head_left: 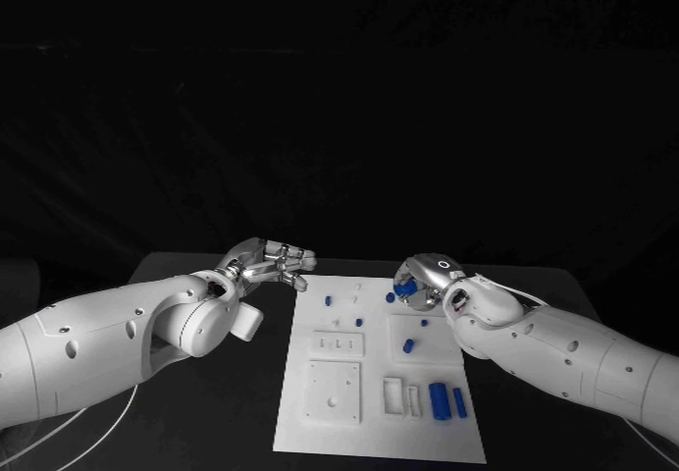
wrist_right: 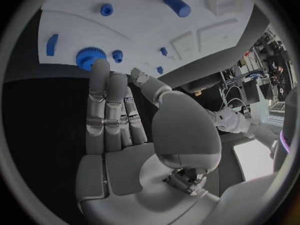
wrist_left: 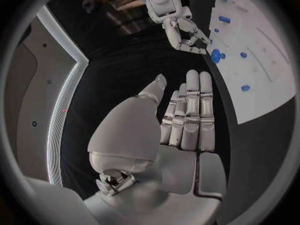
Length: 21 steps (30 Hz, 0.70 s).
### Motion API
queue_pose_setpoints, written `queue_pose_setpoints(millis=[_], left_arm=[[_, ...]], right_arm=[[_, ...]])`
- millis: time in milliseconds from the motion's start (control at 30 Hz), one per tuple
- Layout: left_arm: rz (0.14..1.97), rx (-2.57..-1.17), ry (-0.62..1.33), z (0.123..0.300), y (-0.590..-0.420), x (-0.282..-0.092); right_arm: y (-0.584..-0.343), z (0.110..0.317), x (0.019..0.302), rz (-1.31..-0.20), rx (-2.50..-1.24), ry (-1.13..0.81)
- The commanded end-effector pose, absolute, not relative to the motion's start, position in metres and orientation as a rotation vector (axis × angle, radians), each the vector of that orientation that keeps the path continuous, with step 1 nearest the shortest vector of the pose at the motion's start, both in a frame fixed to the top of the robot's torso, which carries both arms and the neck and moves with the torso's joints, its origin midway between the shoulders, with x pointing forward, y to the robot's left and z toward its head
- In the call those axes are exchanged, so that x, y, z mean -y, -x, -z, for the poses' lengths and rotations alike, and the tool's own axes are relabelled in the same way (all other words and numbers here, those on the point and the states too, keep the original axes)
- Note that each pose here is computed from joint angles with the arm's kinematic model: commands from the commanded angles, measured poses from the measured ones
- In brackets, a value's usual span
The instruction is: Assemble the parts on the task board
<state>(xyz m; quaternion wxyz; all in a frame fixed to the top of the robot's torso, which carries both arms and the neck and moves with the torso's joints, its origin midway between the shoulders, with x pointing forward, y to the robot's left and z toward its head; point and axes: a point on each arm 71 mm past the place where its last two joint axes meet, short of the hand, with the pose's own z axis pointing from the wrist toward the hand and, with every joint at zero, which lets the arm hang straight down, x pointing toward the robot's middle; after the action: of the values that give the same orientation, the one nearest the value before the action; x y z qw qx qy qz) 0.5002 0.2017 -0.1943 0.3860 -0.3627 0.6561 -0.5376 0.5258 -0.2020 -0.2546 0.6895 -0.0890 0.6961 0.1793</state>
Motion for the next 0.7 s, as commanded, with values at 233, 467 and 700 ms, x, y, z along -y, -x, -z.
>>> queue_pose_setpoints(millis=[233, 467, 700], left_arm=[[1.397, -1.697, 0.906, 0.1931, -0.4975, -0.1963], [1.4, -1.707, 0.901, 0.1928, -0.4965, -0.1935], [1.4, -1.713, 0.9, 0.1929, -0.4967, -0.1915]], right_arm=[[-0.5271, 0.2569, 0.1969, -0.294, -1.481, 0.217], [-0.5278, 0.2574, 0.1952, -0.278, -1.465, 0.209], [-0.5296, 0.26, 0.1942, -0.27, -1.476, 0.21]])
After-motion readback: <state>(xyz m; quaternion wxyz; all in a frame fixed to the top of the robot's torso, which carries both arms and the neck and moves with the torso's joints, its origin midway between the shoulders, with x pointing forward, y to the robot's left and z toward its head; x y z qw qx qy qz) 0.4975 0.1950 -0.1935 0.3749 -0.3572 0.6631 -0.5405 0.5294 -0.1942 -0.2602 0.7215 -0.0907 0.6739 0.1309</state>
